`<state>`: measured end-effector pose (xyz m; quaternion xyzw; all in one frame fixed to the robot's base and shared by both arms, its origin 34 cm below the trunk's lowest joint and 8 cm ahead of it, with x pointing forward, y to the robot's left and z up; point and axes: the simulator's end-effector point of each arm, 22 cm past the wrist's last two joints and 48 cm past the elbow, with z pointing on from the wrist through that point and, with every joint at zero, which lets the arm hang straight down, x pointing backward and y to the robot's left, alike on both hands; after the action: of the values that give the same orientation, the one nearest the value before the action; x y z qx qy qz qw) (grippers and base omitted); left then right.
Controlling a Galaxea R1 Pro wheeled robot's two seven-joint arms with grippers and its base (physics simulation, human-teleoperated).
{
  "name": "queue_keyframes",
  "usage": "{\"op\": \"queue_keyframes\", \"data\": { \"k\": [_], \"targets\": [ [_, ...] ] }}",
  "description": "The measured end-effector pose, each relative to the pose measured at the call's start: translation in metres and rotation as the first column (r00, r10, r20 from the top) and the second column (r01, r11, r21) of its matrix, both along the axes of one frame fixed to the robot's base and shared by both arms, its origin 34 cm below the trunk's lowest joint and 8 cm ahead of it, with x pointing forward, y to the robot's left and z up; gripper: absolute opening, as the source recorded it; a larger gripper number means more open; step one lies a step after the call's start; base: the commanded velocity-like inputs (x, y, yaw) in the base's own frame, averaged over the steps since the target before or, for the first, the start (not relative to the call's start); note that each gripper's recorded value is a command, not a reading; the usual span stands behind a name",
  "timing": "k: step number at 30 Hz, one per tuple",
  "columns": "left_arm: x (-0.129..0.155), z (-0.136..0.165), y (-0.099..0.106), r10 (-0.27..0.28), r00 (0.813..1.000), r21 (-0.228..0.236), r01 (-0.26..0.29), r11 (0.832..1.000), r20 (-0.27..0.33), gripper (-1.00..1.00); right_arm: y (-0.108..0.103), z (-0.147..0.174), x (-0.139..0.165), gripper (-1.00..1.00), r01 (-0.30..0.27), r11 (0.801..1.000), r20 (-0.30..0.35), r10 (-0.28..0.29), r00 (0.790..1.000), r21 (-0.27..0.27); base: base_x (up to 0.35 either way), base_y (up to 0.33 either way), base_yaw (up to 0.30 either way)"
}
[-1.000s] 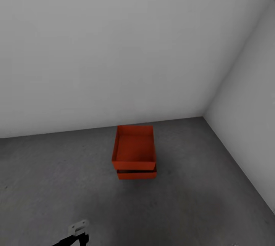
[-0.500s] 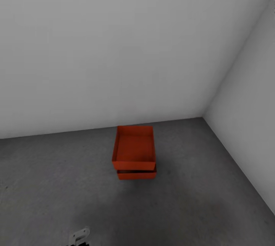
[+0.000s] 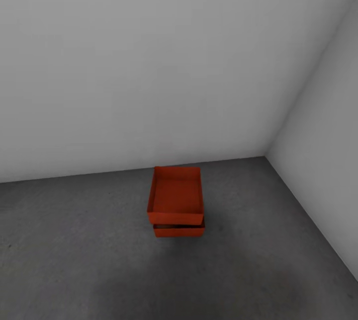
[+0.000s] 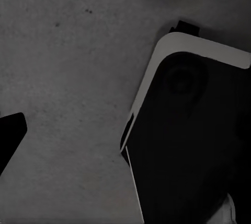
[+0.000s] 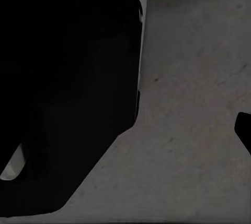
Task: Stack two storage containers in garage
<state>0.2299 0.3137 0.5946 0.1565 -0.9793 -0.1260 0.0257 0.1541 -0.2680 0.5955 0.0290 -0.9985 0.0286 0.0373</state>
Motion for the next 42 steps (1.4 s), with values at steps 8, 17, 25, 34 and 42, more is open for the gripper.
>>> {"op": "queue_keyframes", "data": {
  "k": [8, 17, 25, 34, 42],
  "targets": [
    [0.004, 0.002, 0.002, -0.005, 1.000, 0.003, 0.005, 1.000, 0.012, 1.00, 0.006, 0.001, -0.002, 1.00, 0.001, 1.000, 0.005, -0.001, 1.000, 0.008, 0.000, 0.000, 0.007],
    [0.010, 0.003, 0.001, -0.004, 1.000, 0.002, 0.004, 1.000, 0.027, 1.00, 0.006, 0.002, 0.002, 1.00, 0.001, 1.000, 0.018, -0.001, 1.000, 0.009, 0.000, 0.000, 0.000],
    [0.015, 0.005, 0.001, -0.006, 0.999, 0.002, 0.006, 1.000, 0.039, 1.00, 0.006, 0.003, 0.007, 1.00, 0.001, 1.000, 0.030, -0.002, 1.000, 0.009, 0.000, 0.000, 0.000],
    [0.020, 0.007, 0.001, -0.006, 0.999, 0.002, 0.006, 1.000, 0.054, 1.00, 0.006, 0.004, 0.004, 1.00, 0.002, 1.000, 0.034, -0.002, 0.999, 0.008, 0.000, 0.000, 0.000],
    [0.026, 0.009, 0.001, -0.006, 0.998, 0.001, 0.006, 1.000, 0.066, 1.00, 0.006, 0.005, 0.009, 1.00, 0.001, 1.000, 0.047, -0.002, 0.999, 0.009, 0.000, 0.000, 0.000]
  ]
}}
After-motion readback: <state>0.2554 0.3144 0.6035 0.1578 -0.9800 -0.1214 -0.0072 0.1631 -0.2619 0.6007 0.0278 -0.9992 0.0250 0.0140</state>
